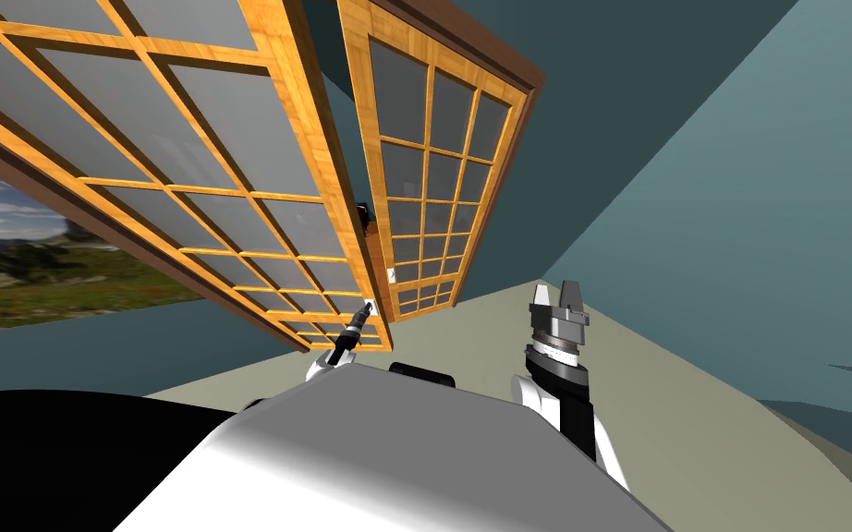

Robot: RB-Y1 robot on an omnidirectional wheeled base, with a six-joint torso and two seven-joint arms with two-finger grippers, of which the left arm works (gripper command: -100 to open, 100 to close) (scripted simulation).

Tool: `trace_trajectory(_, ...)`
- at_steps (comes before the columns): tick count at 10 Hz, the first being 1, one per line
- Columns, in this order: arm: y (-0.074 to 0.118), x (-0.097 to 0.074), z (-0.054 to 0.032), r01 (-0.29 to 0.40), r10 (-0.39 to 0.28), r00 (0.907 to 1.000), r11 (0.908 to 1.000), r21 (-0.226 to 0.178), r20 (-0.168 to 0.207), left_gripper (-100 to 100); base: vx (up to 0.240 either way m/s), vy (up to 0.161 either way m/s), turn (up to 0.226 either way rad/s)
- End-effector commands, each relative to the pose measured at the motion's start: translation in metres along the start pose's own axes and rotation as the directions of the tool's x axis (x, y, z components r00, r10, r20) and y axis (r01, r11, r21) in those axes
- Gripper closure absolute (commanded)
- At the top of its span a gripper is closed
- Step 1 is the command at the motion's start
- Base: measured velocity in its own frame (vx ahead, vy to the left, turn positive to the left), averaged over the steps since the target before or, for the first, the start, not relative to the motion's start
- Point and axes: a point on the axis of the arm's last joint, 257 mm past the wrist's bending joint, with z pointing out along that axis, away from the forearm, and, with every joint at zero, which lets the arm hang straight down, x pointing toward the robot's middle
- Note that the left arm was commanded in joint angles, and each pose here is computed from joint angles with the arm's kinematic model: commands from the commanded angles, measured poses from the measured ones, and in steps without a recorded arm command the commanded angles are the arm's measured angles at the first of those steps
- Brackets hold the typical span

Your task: Pull the door open

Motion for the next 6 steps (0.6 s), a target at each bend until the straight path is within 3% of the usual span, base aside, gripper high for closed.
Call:
trace_trajectory(1,-0.0017,0.0098,-0.0009,0.063,-0.063,0.9979,0.998,-0.003,-0.013,100,-0.023,0.006,-0.026)
trace_trajectory(5,-0.0019,0.0098,0.0001,0.15,-0.15,0.9886,0.9887,-0.004,-0.01,100,-0.026,0.01,-0.023)
trace_trajectory(6,-0.0019,0.0097,0.0006,0.193,-0.193,0.9811,0.9811,-0.005,-0.008,100,-0.019,0.016,-0.021)
